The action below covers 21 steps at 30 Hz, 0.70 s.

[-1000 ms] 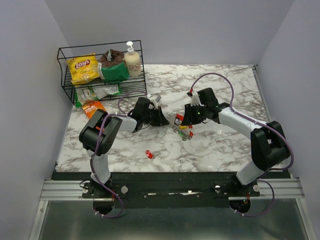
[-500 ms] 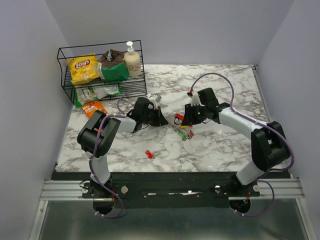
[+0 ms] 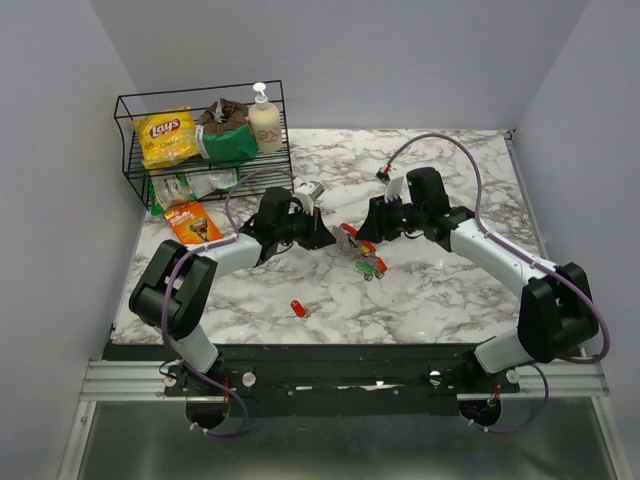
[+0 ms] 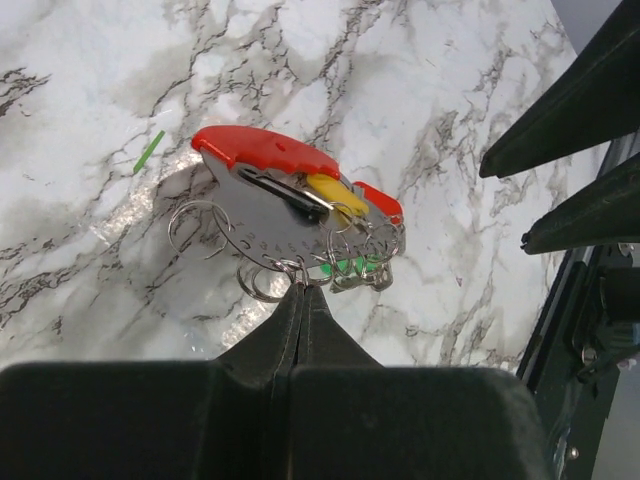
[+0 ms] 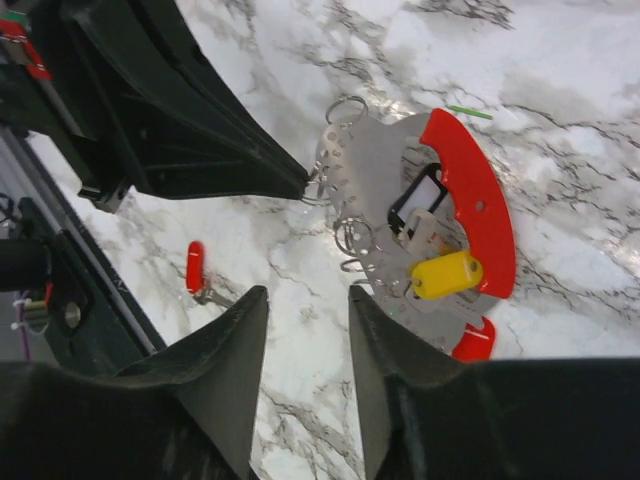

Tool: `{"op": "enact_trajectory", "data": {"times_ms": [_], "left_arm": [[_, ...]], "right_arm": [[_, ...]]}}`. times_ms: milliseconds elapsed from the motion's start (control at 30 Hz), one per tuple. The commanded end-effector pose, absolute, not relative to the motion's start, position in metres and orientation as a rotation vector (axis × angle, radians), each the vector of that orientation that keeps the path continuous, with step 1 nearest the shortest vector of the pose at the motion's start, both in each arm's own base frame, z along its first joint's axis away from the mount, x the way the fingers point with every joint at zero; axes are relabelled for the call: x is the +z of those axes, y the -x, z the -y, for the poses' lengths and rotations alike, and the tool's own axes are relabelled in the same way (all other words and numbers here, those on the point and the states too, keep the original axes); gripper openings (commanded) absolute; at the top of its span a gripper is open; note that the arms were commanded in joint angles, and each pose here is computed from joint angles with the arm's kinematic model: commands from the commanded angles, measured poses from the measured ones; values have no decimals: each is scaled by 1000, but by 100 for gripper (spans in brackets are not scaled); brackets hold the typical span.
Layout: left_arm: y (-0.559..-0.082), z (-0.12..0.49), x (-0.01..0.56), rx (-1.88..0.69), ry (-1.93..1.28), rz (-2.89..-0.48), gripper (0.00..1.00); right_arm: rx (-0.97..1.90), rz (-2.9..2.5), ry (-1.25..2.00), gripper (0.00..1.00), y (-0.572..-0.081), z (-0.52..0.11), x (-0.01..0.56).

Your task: Put the keys on the keyring

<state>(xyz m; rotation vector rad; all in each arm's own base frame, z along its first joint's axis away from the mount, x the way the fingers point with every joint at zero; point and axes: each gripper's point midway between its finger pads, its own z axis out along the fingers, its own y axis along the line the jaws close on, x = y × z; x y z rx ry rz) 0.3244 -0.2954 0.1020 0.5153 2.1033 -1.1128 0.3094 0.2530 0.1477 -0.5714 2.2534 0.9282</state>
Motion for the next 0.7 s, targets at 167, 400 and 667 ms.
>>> {"op": "enact_trajectory", "data": {"times_ms": [167, 400, 667], "left_arm": [[-297, 295, 138, -1163, -710, -2018, 0], [-305, 294, 142, -1133, -668, -2097, 0], [-305, 295, 135, -1145, -626, -2216, 0]], "right_arm": [[1069, -2028, 741, 62, -291, -270, 186], [1037, -2043, 736, 66, -289, -265, 179], [860, -2096, 810, 70, -286, -272, 156]]}}
